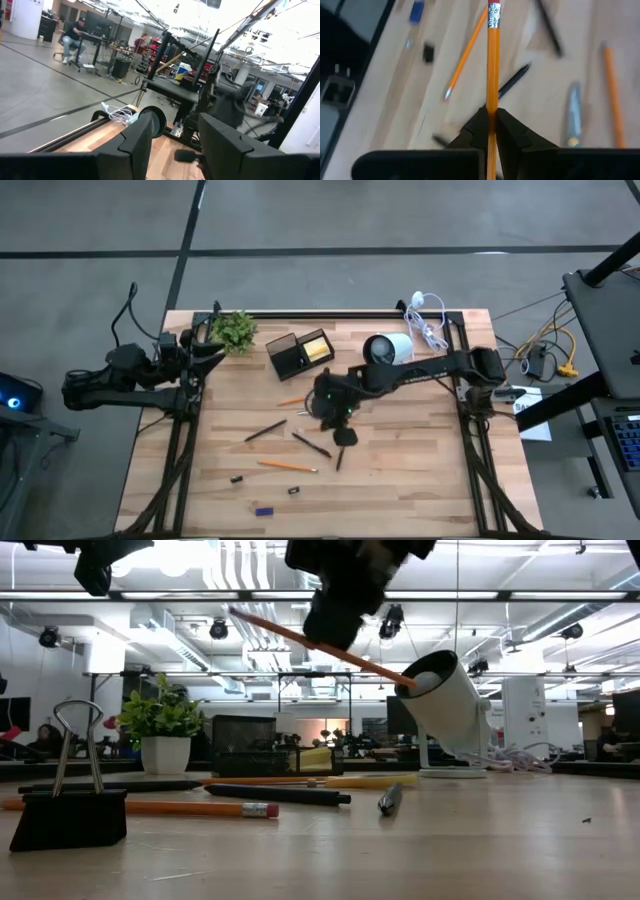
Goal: Pick and place office supplies into organizer
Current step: Put the bottom right yellow pencil into the black desk organizer
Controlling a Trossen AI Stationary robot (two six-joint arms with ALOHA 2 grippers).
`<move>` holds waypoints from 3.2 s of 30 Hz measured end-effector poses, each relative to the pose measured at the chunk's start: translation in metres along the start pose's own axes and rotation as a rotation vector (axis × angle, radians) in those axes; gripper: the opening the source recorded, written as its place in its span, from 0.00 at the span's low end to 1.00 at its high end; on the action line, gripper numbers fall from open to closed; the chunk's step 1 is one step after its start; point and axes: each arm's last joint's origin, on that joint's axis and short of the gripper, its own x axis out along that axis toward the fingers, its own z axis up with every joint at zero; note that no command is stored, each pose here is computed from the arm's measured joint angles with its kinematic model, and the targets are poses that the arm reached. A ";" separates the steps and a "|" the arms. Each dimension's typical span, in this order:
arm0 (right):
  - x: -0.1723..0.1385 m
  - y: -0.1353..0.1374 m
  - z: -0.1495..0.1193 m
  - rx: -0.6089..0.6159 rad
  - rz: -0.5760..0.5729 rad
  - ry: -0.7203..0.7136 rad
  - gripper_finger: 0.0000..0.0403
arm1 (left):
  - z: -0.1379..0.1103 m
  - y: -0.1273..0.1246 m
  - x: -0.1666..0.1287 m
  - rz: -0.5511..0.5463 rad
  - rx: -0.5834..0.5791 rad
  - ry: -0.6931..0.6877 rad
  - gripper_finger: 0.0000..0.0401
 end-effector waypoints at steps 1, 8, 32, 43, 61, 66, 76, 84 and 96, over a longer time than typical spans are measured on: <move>-0.003 -0.004 0.002 0.016 -0.006 -0.023 0.02 | 0.000 0.000 0.000 0.000 -0.001 -0.001 0.36; -0.011 -0.024 0.015 0.087 -0.038 -0.171 0.02 | 0.000 0.000 0.000 0.000 -0.003 -0.001 0.36; -0.050 -0.085 0.042 0.162 -0.302 -0.601 0.02 | 0.000 0.000 0.000 0.000 -0.004 -0.001 0.36; -0.070 -0.116 0.044 0.156 -0.371 -0.758 0.02 | 0.000 0.000 0.000 -0.001 -0.004 -0.001 0.36; -0.076 -0.149 0.022 0.112 -0.429 -1.006 0.02 | 0.000 0.000 0.000 0.000 -0.007 -0.001 0.36; -0.069 -0.155 0.019 0.102 -0.431 -1.048 0.02 | 0.000 0.000 0.000 0.000 -0.007 -0.002 0.36; -0.061 -0.164 0.016 0.175 -0.563 -1.052 0.02 | 0.000 0.000 0.000 0.000 -0.007 -0.002 0.36; -0.067 -0.163 0.022 0.178 -0.604 -1.092 0.02 | 0.000 0.000 0.000 0.000 -0.007 -0.002 0.36; -0.061 -0.178 0.044 0.226 -0.695 -1.005 0.02 | 0.000 0.000 0.000 0.002 -0.006 -0.002 0.36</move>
